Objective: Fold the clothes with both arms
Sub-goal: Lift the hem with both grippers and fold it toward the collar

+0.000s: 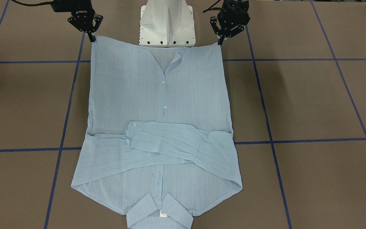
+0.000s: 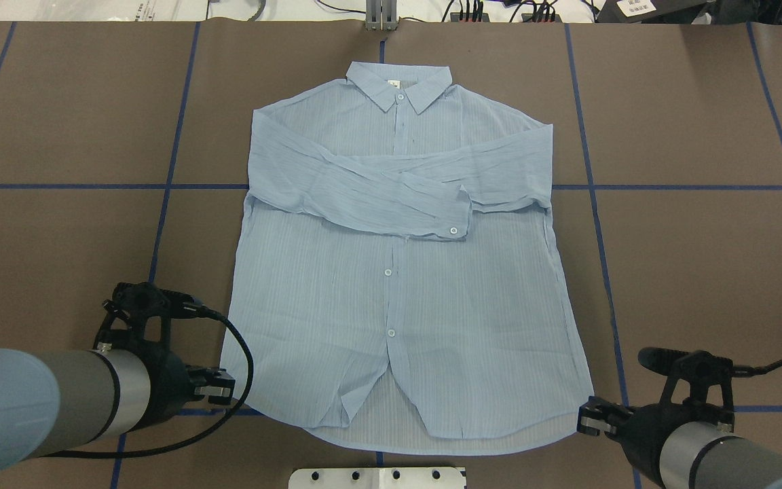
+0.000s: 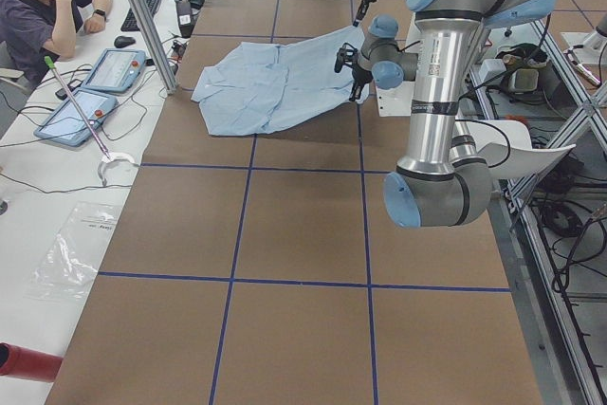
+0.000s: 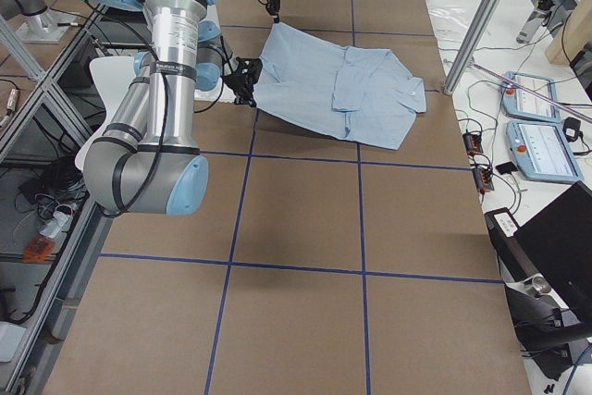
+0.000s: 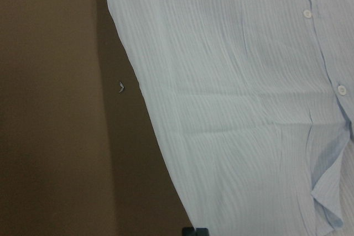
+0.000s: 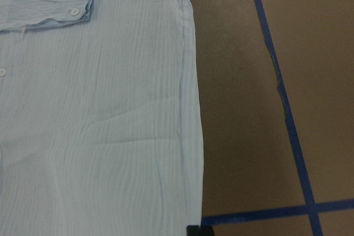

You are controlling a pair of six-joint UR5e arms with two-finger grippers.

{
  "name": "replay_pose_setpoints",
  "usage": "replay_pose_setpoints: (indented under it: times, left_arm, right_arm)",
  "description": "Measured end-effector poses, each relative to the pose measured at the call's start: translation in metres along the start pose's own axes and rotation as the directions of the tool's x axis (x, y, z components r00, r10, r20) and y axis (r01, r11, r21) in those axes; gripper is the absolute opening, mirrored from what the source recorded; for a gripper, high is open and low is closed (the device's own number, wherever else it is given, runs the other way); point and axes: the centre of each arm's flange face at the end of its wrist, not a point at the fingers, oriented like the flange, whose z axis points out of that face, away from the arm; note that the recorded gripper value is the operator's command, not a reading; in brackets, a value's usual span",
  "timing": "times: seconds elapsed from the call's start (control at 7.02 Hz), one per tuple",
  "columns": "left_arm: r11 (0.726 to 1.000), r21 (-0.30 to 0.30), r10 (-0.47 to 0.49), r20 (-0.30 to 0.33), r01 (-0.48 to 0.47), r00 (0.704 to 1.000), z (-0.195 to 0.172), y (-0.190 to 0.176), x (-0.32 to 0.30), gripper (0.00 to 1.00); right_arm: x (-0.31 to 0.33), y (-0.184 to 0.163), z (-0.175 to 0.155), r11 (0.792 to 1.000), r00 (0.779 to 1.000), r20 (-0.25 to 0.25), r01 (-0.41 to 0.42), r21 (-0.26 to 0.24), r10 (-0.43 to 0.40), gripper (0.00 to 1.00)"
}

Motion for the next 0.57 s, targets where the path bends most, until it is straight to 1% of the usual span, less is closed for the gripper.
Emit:
replay_pose_setpoints:
  times: [0.14, 0.29, 0.43, 0.57]
  left_arm:
    - [0.998, -0.059, 0.008, -0.034, -0.010, 0.999, -0.036, 0.010, 0.006, 0.00]
    - [0.994, -0.104, 0.013, -0.054, -0.019, 0.998, -0.065, 0.015, 0.011, 0.00]
    - [0.993, -0.116, 0.015, -0.049, -0.021, 0.999, -0.081, 0.009, 0.018, 0.00]
    - [0.997, -0.074, 0.035, -0.016, -0.036, 0.999, -0.083, -0.018, 0.025, 0.00]
  right_arm:
    - [-0.007, 0.010, -0.028, 0.998, 1.000, 0.017, 0.024, -0.065, -0.023, 0.00]
    - [-0.013, 0.014, -0.054, 0.993, 0.998, 0.044, 0.038, -0.110, -0.033, 0.00]
    - [-0.018, 0.007, -0.074, 0.992, 0.998, 0.057, 0.035, -0.123, -0.028, 0.00]
    - [-0.025, -0.008, -0.080, 0.996, 0.999, 0.054, 0.012, -0.092, -0.007, 0.00]
